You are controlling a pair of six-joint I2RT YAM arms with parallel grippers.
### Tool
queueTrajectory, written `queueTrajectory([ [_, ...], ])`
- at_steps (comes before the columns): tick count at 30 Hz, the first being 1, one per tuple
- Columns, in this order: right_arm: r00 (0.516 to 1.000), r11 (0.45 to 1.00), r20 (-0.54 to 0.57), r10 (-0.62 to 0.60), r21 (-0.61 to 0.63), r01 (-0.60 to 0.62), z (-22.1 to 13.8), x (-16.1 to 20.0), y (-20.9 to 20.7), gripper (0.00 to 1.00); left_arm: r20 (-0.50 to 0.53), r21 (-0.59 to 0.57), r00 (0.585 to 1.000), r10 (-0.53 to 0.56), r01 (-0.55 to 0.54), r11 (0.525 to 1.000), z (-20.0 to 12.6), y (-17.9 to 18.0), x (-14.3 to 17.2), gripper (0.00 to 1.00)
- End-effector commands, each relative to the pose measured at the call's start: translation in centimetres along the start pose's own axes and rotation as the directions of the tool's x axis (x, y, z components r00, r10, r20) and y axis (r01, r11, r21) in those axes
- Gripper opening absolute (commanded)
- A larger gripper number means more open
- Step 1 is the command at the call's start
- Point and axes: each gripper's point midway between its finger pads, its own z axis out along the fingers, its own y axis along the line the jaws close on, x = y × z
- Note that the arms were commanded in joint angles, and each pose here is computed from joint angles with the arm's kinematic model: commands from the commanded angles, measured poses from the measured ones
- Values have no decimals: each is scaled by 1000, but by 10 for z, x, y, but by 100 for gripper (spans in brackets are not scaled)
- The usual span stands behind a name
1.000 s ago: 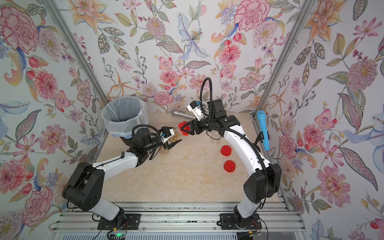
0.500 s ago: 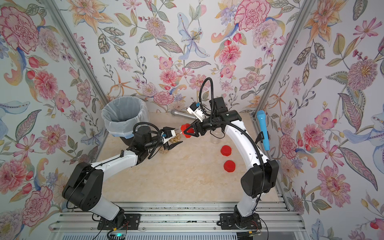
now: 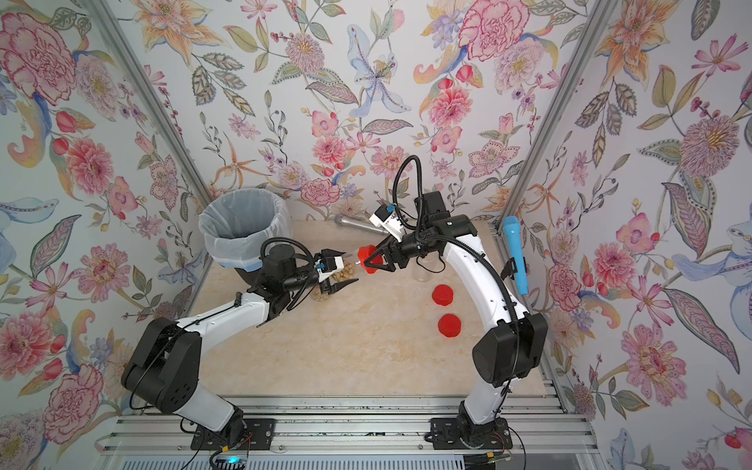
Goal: Empty moldy peanuts from jars
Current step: Unscrew the lid from the jar.
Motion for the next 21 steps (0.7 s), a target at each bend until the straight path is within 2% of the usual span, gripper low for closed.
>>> queueTrajectory([
  [1, 999, 999, 21, -32, -38, 33, -12, -10, 20, 67, -112, -60, 991, -72, 66, 996, -14, 18, 37, 22],
  [7, 999, 999, -19, -38, 7, 38, -2, -10, 20, 75, -102, -64, 992, -79, 73, 995, -14, 19, 36, 22],
  [12, 999, 999, -20, -36, 6, 36, 3, -16, 19, 75, -104, -66, 992, -77, 70, 995, -14, 18, 37, 22],
  [15, 999, 999, -31, -10, 51, 11, 4, -17, 10, 83, -109, -75, 991, -74, 66, 995, -15, 20, 37, 23],
  [21, 999, 997, 34, -14, 72, 12, -7, -25, 11, 90, -108, -98, 992, -63, 52, 994, -17, 22, 37, 23],
])
